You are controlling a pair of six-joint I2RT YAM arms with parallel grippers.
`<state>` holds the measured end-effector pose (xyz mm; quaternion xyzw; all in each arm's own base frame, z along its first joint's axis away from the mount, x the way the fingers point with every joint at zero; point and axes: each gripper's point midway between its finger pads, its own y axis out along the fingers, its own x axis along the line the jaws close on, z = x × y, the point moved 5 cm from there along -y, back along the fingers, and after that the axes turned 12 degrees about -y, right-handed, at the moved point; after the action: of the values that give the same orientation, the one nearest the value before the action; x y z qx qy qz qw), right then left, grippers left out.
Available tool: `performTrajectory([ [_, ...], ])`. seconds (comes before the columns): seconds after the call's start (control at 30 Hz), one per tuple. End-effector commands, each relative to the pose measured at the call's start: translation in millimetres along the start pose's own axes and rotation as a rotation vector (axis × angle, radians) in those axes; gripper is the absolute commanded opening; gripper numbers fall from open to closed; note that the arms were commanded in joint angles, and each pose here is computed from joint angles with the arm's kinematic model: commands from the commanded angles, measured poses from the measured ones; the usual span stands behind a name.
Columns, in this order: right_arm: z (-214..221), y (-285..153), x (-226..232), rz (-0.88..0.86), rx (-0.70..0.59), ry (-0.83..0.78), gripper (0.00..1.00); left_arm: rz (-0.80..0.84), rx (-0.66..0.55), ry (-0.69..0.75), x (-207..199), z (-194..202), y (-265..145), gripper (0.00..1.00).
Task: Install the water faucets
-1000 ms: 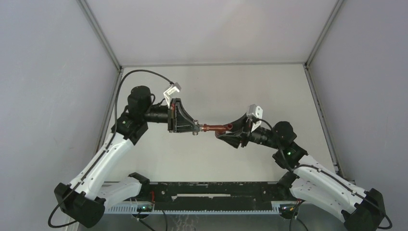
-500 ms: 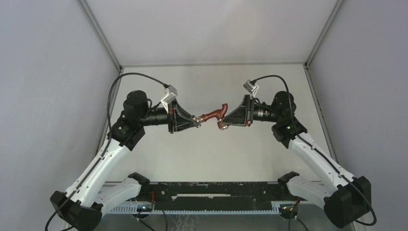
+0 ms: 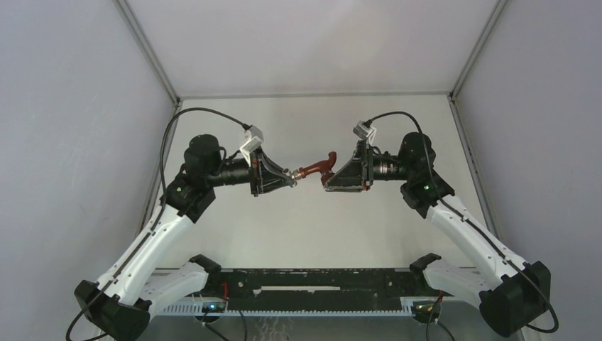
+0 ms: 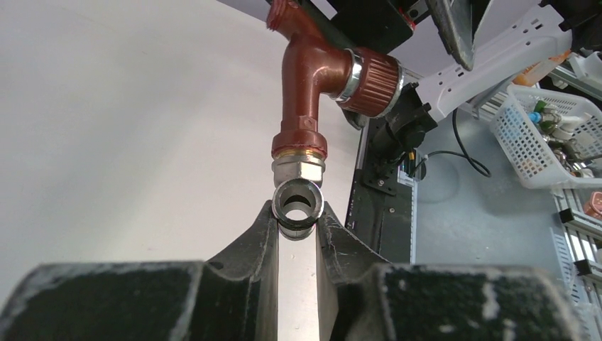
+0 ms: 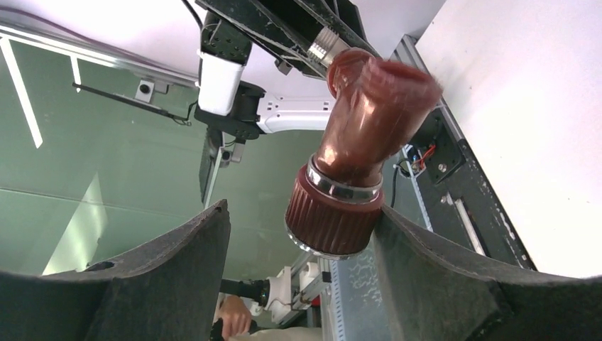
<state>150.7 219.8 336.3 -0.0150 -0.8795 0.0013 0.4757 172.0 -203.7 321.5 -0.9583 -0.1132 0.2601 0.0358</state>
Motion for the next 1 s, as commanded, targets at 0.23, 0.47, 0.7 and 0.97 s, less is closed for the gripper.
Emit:
performTrajectory([
  [0.23, -14, 10, -11, 0.037, -0.032, -0.038, 0.78, 0.100, -0.004, 0.053, -13, 1, 0, 0.00],
  [0.47, -22, 12, -14, 0.033, -0.058, -0.059, 0.79, 0.098, 0.028, 0.050, -13, 8, -2, 0.00],
  [0.7, -21, 17, -10, 0.006, -0.048, -0.039, 0.31, 0.097, 0.028, 0.052, -13, 7, -2, 0.00],
  [0.97, -19, 25, -10, -0.004, -0.053, -0.046, 0.00, 0.094, 0.014, 0.018, -15, 3, 1, 0.05],
])
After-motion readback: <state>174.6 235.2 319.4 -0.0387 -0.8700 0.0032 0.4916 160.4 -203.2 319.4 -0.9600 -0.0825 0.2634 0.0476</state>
